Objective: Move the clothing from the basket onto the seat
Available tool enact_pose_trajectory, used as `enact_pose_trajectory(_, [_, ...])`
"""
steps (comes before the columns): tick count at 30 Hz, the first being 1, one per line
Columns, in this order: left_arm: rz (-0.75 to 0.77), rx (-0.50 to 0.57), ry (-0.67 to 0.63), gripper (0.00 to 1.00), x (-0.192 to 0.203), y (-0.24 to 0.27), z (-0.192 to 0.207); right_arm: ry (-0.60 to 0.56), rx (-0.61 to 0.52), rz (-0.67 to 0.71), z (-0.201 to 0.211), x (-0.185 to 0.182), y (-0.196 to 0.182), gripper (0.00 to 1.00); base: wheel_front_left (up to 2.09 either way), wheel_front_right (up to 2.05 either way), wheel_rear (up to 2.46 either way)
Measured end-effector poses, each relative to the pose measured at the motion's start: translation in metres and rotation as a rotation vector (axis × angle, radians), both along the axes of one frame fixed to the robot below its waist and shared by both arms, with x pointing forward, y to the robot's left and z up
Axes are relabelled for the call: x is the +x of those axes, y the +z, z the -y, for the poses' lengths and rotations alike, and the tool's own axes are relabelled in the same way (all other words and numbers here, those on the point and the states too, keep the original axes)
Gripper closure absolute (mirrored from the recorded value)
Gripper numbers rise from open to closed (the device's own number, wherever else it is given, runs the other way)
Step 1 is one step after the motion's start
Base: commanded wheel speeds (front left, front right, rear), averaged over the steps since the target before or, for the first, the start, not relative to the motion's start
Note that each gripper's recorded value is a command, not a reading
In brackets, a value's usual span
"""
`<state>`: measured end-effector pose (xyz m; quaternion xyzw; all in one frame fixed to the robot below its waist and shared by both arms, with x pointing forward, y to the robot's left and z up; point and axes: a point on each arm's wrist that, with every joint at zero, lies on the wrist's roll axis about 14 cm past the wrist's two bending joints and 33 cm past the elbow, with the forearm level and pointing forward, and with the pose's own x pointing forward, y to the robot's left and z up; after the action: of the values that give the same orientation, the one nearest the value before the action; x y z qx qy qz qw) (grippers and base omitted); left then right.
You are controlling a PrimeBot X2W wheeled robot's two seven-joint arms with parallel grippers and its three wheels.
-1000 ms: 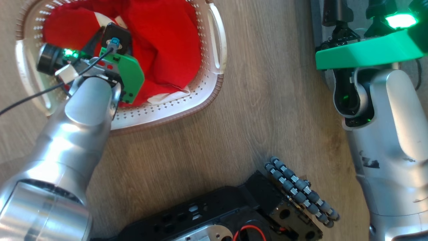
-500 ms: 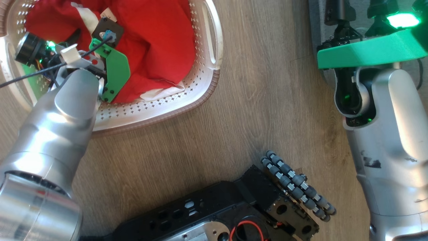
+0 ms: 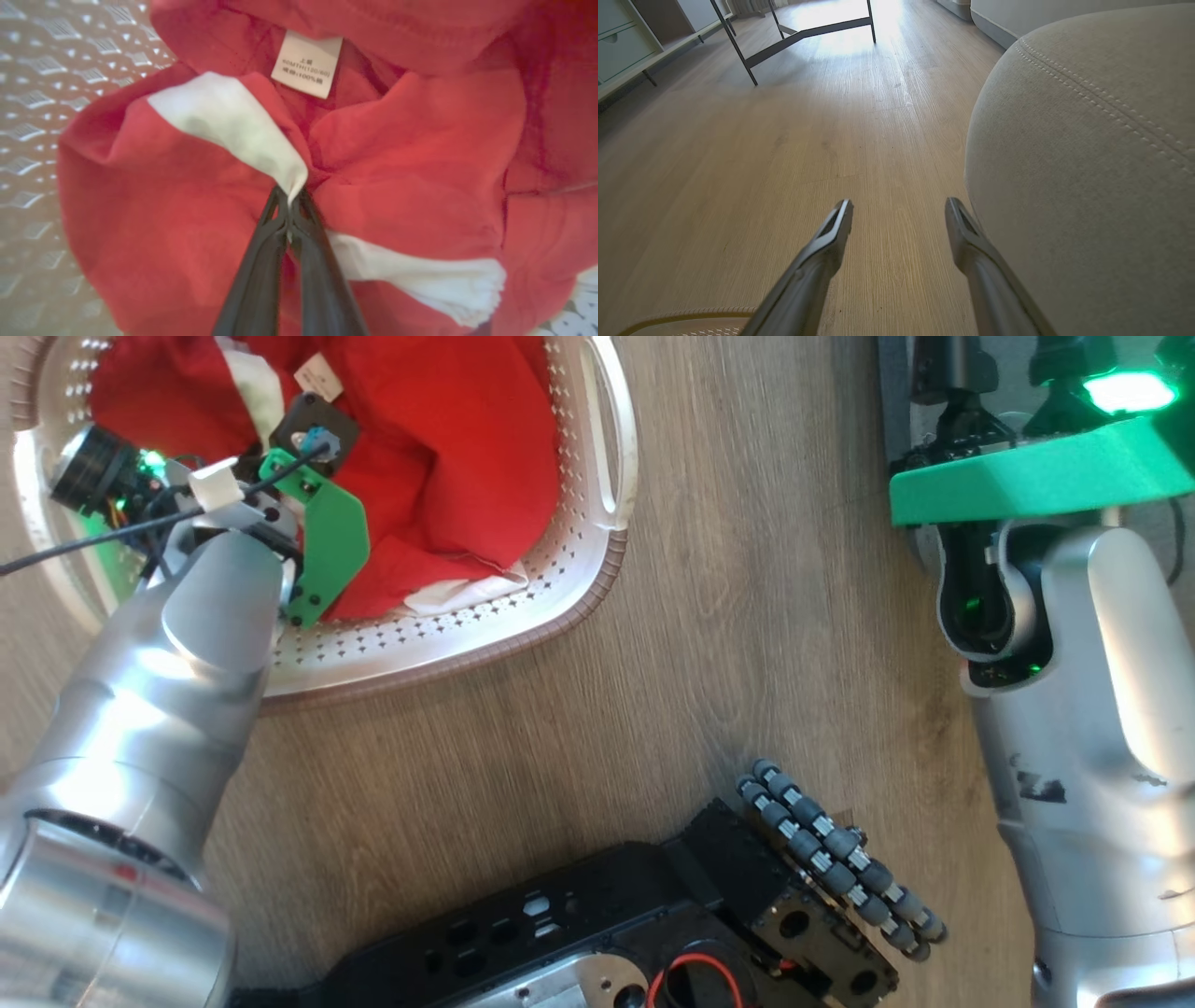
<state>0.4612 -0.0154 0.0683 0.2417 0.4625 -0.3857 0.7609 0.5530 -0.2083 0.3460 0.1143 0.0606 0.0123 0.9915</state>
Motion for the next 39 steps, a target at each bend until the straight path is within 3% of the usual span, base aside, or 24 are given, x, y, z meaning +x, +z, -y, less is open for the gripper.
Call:
enact_pose_trajectory(20, [0.157, -0.252, 0.171, 1.00, 0.023, 0.111, 0.013, 0.044, -0.059, 0.159, -0.018, 0.005, 0.083, 0.00, 0.00, 0.00, 0.00])
enact_pose_trajectory(39, [0.384, -0.482, 0.350, 1.00, 0.012, 0.265, -0.001, 0.110, -0.042, 0.268, -0.047, -0.051, 0.170, 0.00, 0.00, 0.00, 0.00])
